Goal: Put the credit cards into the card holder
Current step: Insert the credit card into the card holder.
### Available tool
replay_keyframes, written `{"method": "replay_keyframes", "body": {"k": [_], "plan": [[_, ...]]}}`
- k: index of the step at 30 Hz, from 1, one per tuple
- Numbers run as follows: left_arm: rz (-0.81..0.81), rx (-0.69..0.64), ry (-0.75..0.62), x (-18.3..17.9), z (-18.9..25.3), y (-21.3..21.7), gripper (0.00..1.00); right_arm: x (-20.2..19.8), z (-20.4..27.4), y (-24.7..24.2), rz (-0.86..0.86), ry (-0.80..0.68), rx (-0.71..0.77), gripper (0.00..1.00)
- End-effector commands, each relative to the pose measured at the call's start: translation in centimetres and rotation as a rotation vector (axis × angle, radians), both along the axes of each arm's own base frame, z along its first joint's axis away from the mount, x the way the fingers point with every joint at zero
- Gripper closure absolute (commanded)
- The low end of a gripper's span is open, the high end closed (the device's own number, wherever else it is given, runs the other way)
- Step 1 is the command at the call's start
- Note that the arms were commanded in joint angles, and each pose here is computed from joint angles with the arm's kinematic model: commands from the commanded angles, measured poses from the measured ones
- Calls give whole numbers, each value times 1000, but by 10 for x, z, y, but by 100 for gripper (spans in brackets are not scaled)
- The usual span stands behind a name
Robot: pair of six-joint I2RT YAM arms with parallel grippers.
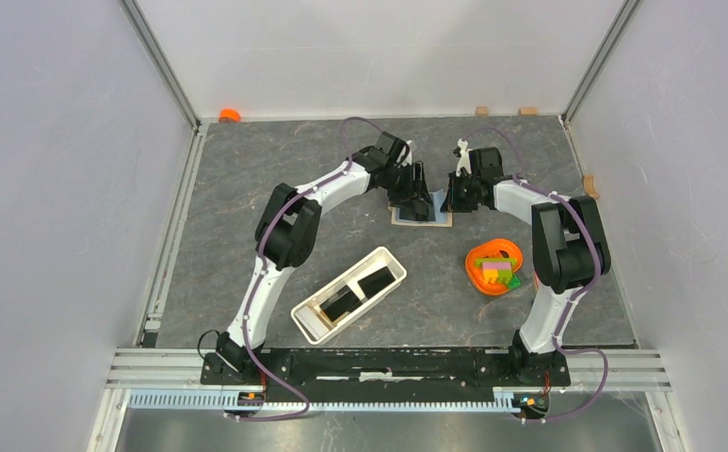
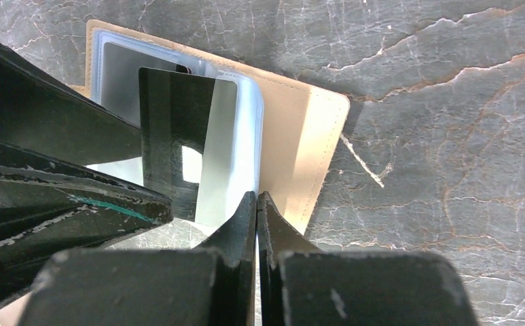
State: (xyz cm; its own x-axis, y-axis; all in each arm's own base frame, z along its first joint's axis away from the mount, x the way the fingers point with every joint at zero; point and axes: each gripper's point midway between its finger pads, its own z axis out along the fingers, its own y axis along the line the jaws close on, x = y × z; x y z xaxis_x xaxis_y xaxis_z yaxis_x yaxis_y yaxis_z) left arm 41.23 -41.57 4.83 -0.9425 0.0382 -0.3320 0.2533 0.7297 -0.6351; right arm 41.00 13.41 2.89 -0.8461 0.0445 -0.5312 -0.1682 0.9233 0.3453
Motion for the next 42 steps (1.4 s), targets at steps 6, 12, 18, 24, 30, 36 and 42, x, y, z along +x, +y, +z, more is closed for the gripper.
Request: {"method": "replay_keyframes", "body": {"k": [6,12,18,24,30,36,42], "plan": [[32,12,-138,13,48,12,36,12,24,0,8,-72,5,93],[31,-38,-127,8,51,7,35,14,32,2,14,-89,21,68],[31,-37,-62,2,31,4,37,13,30,0,9,-83,17,59],[30,-20,-42,0,17,5,38,10,25,1,12,-71,24,73],[23,-6,-20,-2,2,3,38,9,23,2,15,-70,28,85],[-4,0,-3,-8,-8,-7,38,8,20,2,16,-59,30,92],[-26,-12,-7,-9,-11,-20,38,7,19,2,17,-57,31,96]]}}
